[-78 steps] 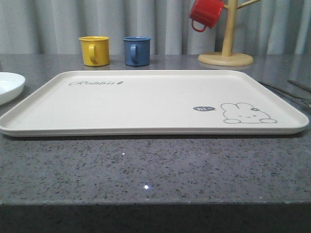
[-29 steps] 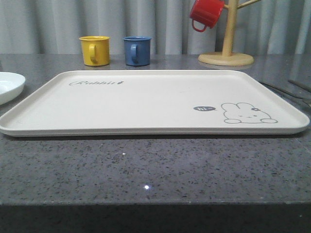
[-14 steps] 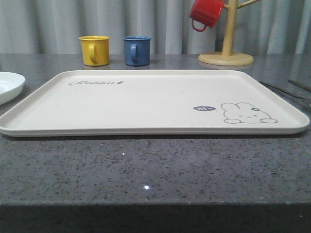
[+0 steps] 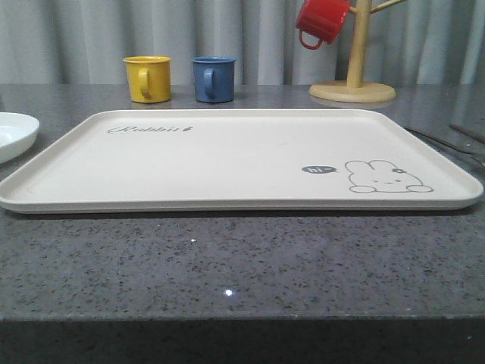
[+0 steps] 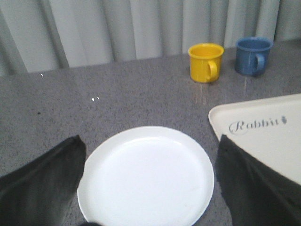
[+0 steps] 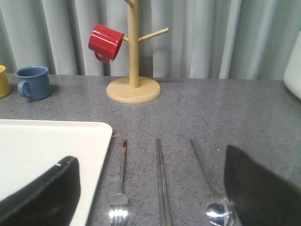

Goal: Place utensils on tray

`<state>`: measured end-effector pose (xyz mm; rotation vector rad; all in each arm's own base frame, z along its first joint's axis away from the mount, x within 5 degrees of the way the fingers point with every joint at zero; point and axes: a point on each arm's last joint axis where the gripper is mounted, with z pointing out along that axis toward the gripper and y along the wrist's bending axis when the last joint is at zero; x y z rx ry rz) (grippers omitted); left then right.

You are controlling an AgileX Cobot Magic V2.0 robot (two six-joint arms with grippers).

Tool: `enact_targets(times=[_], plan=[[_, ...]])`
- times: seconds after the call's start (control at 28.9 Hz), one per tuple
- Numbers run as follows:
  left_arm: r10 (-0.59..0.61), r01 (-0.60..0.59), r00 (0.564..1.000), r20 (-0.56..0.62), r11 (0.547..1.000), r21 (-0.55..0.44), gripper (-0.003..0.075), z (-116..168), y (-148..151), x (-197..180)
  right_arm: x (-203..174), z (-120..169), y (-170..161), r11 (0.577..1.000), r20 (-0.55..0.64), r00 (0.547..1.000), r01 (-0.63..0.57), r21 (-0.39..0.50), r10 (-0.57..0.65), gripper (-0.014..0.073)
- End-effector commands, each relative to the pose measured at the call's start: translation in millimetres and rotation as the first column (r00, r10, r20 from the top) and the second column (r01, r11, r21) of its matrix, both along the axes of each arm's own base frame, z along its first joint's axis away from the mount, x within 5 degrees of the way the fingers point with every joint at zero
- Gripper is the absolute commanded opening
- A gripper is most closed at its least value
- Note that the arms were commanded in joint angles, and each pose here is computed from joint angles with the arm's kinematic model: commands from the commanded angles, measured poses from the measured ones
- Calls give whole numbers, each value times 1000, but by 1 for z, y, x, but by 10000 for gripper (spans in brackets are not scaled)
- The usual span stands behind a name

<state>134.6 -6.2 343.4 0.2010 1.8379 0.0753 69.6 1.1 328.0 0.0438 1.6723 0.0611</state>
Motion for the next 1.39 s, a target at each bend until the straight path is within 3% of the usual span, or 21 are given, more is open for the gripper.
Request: enact_targets(times=[0.0,0.17,0.35,0.45,0.59,0.9,1.11,1.21,1.35], plan=[[-32,37,995,-91,998,53,547,16,-3,27,1,18,-1,1000,102,995,8,-18,-6,645],[-150,209,914,-378,971,120,547,15,-24,69,1,18,-1,1000,102,995,8,-18,-6,645],[-140,344,767,-626,914,217,547,-10,-42,106,1,18,-1,1000,102,995,8,-18,-6,645],[-114,368,677,-728,908,201,540,-27,-45,125,1,18,-1,1000,102,995,8,-18,-6,645],[-96,386,601,-793,904,183,428,-48,-50,146,1,18,-1,1000,101,995,8,-18,-6,645],[-85,398,559,-825,900,176,261,-72,-53,162,1,17,-1,1000,98,995,8,-18,-6,645],[-74,402,561,-824,895,194,-18,-72,-52,162,1,17,-1,1000,98,995,8,-18,-6,645],[-69,401,573,-817,893,205,-18,-67,-51,164,1,17,-1,1000,98,995,8,-18,-6,645],[-78,406,611,-788,885,227,-18,-42,-56,166,1,17,-1,1000,98,995,8,-18,-6,645]])
